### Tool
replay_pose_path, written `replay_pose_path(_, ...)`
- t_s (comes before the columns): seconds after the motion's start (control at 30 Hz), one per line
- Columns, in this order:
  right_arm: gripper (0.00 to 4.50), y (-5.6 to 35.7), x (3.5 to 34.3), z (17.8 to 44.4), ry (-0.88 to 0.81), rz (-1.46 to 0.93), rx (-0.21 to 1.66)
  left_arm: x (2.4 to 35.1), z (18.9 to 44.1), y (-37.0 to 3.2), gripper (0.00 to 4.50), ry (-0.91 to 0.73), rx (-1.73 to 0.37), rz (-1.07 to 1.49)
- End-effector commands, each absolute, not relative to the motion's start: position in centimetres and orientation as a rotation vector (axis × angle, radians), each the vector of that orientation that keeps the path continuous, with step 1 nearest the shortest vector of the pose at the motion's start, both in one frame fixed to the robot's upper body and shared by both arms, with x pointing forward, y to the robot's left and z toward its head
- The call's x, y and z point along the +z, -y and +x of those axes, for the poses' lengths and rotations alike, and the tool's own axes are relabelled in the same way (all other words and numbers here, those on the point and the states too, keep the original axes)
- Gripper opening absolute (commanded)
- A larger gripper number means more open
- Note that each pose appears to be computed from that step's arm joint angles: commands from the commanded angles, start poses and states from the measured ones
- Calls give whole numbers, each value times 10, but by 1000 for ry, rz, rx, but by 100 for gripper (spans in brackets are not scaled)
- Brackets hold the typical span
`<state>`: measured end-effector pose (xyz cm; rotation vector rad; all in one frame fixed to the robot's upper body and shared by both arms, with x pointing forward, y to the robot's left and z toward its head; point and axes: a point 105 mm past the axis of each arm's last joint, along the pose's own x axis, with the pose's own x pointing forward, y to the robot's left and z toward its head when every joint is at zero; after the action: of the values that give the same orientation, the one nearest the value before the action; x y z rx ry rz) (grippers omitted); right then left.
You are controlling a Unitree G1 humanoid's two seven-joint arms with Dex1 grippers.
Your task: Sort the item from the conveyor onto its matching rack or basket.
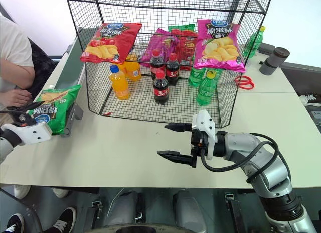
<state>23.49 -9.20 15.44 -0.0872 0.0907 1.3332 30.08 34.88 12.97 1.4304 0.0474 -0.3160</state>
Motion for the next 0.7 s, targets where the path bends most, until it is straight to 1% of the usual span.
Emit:
replay_pose_path(0.03,450,92,170,234,-18,-123,1331,139,304,-349,275,-21,-293,1425)
replay_pose_path(0.2,450,95,171,235,-12,-126,1313,142,306,-346,25,-2,-297,1438)
replay_pose_path(0.23,450,95,172,236,-5,-125,1307,142,306,-345,5,1,-297,1438)
replay_pose_path(0.4,450,96,174,241,15,-134,1287,149,307,-344,5,20,-283,1419)
replay_pose_path(0.57,450,97,174,244,29,-139,1270,175,311,-336,5,76,-263,1288)
replay_pose_path(0.63,450,98,175,247,36,-143,1260,186,311,-324,5,111,-319,1195)
replay_pose_path(0.7,450,99,175,249,39,-142,1255,189,306,-308,5,103,-429,1043)
